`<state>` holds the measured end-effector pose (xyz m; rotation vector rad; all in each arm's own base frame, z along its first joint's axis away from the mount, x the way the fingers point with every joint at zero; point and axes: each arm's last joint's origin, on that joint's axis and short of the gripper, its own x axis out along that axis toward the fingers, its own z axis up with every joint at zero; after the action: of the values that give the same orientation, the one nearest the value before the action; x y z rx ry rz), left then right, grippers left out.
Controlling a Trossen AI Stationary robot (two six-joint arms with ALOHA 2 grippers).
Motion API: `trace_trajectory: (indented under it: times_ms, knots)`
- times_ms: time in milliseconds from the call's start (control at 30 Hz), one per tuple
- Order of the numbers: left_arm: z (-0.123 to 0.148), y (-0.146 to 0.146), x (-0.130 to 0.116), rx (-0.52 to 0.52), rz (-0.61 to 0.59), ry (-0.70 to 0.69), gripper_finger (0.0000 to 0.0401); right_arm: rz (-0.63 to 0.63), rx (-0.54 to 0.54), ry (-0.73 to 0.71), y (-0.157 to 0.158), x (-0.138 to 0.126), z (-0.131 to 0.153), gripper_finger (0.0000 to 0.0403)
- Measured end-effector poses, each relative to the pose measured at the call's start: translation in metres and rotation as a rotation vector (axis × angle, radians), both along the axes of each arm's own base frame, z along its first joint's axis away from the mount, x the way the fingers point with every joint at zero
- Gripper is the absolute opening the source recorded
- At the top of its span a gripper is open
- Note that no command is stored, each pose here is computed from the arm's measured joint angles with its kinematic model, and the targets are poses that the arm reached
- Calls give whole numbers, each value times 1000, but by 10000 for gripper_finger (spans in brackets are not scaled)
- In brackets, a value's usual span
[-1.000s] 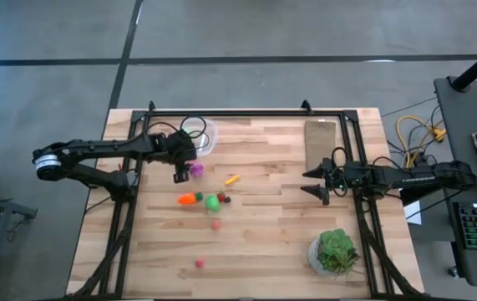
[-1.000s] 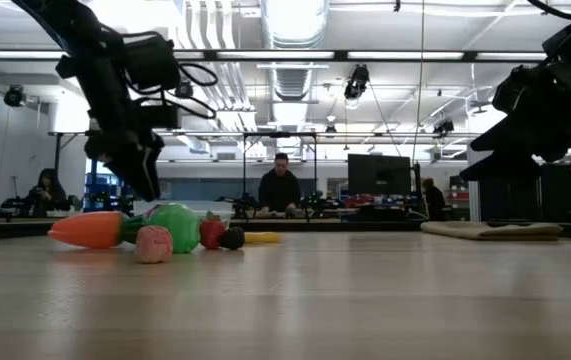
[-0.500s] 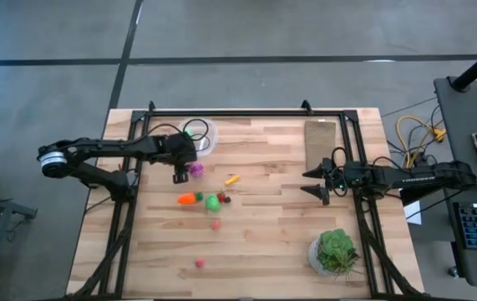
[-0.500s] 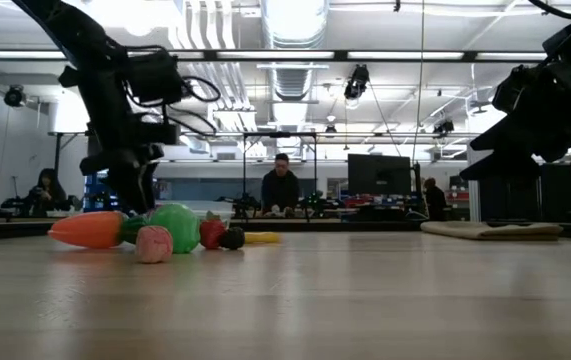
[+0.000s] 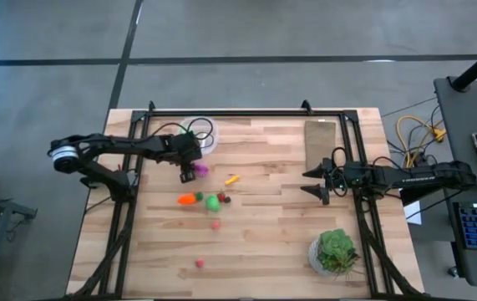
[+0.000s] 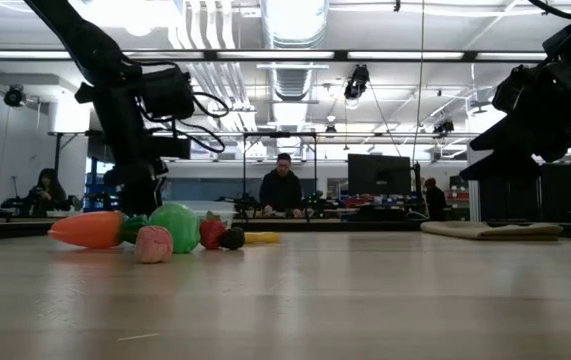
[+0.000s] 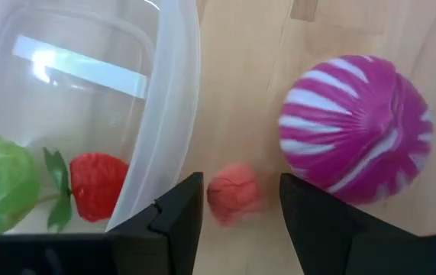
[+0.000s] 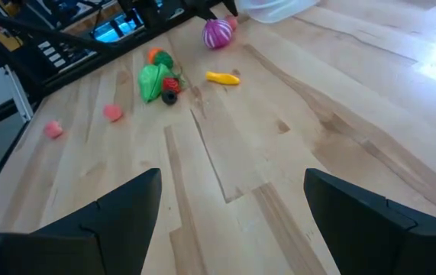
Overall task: Pick and placing Produce into tupperware
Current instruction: Put the top peach into the transparent bin
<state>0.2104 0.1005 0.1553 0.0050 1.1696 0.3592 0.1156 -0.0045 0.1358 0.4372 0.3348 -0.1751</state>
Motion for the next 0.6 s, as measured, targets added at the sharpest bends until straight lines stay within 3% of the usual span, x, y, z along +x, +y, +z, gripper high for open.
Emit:
trace_trajectory:
  times_ms: [367,600]
  knots:
    - [-12,1,2,-30,0,54,153,0,0,0,0,0,0,313]
    - [-3,1,3,-14,0,21,91,0,0,0,0,0,0,313]
